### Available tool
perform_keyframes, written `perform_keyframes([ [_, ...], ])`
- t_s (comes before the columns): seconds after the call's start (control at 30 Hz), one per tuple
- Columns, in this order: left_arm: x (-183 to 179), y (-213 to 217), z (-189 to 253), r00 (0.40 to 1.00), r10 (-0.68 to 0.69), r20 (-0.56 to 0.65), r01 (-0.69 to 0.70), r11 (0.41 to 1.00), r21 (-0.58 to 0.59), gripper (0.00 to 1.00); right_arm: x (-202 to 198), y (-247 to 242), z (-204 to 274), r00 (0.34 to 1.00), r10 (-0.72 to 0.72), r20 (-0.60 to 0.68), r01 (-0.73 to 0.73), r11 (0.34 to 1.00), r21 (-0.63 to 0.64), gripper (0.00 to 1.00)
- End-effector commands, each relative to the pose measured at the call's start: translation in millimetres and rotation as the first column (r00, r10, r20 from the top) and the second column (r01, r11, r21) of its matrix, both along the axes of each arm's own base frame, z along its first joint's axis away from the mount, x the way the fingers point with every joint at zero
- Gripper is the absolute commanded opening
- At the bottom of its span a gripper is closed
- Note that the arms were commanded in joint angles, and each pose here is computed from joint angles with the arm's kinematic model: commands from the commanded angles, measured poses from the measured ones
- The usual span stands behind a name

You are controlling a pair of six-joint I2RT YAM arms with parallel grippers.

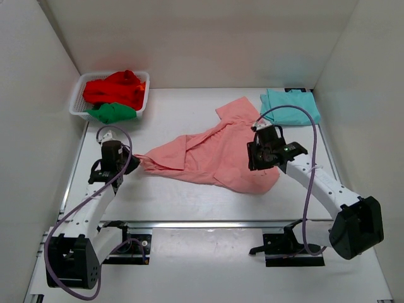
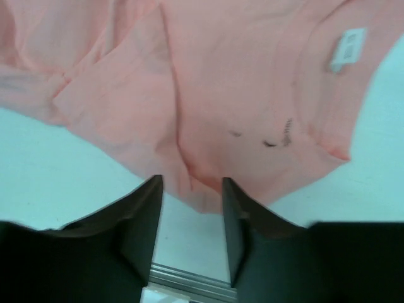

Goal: Fold and stack the t-shirts
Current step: Flatten out the tshirt

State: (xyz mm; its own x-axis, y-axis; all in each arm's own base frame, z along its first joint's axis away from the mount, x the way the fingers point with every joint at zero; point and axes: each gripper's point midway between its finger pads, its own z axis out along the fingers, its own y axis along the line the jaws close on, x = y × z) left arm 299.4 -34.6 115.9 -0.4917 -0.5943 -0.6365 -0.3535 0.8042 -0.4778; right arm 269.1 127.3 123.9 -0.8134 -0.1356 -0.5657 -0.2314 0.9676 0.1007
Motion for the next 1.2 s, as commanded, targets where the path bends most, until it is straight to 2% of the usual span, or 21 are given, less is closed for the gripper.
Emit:
perform_keyframes([
  [0.0,-6.0,-9.5,-2.6,1.000,-0.022,0.009,0.023,0.999,-0.046,0.00,-30.8,6.9,-21.4,0.998,-0.014,-0.059,0.016,0.999,0.032,0.42],
  [0.07,-5.7,-14.7,-3.0,0.999,-0.034,0.008,0.035,0.998,-0.056,0.00,-43.3,21.0,-28.5,0.998,-0.003,-0.064,0.010,0.993,0.119,0.44],
  [0.23,-8.5,-15.1,-9.8,0.999,-0.037,-0.003,0.037,0.998,-0.058,0.00,-54.6,44.4,-21.5,0.999,0.033,-0.026,-0.028,0.980,0.199,0.44],
  [0.27,-7.1,-14.8,-7.2,0.999,-0.034,0.003,0.034,0.998,-0.059,0.00,-57.2,54.1,-18.9,0.999,0.046,-0.001,-0.044,0.977,0.206,0.41],
  [0.33,-9.3,-12.7,-11.1,1.000,-0.027,0.000,0.027,0.998,-0.061,0.00,-59.3,71.6,-16.1,0.996,0.075,0.039,-0.082,0.967,0.241,0.26],
  [0.4,-8.7,-13.6,-10.2,1.000,-0.028,0.006,0.028,0.998,-0.061,0.00,-57.1,85.8,-17.3,0.995,0.091,0.042,-0.099,0.954,0.284,0.25],
  [0.5,-9.6,-12.8,-11.7,1.000,-0.028,0.003,0.028,0.998,-0.063,0.00,-43.0,103.5,-18.0,0.991,0.117,0.060,-0.129,0.956,0.263,0.27],
  [0.67,-11.5,-13.7,-9.5,0.999,-0.032,0.006,0.032,0.997,-0.065,0.00,-14.9,128.5,-23.0,0.988,0.135,0.076,-0.148,0.968,0.201,0.39],
  [0.8,-8.9,-13.3,-2.5,0.999,-0.039,0.024,0.040,0.998,-0.053,0.00,6.4,140.6,-34.4,0.987,0.149,0.057,-0.156,0.975,0.157,0.43],
  [0.93,-8.0,-16.3,-3.8,0.999,-0.038,0.023,0.040,0.996,-0.074,0.00,13.8,145.4,-50.1,0.988,0.154,0.021,-0.156,0.981,0.119,0.43],
  [1.17,-7.6,-17.8,-5.5,0.999,-0.039,0.021,0.040,0.996,-0.083,0.00,3.5,136.4,-82.4,0.987,0.149,-0.057,-0.147,0.988,0.039,0.43],
])
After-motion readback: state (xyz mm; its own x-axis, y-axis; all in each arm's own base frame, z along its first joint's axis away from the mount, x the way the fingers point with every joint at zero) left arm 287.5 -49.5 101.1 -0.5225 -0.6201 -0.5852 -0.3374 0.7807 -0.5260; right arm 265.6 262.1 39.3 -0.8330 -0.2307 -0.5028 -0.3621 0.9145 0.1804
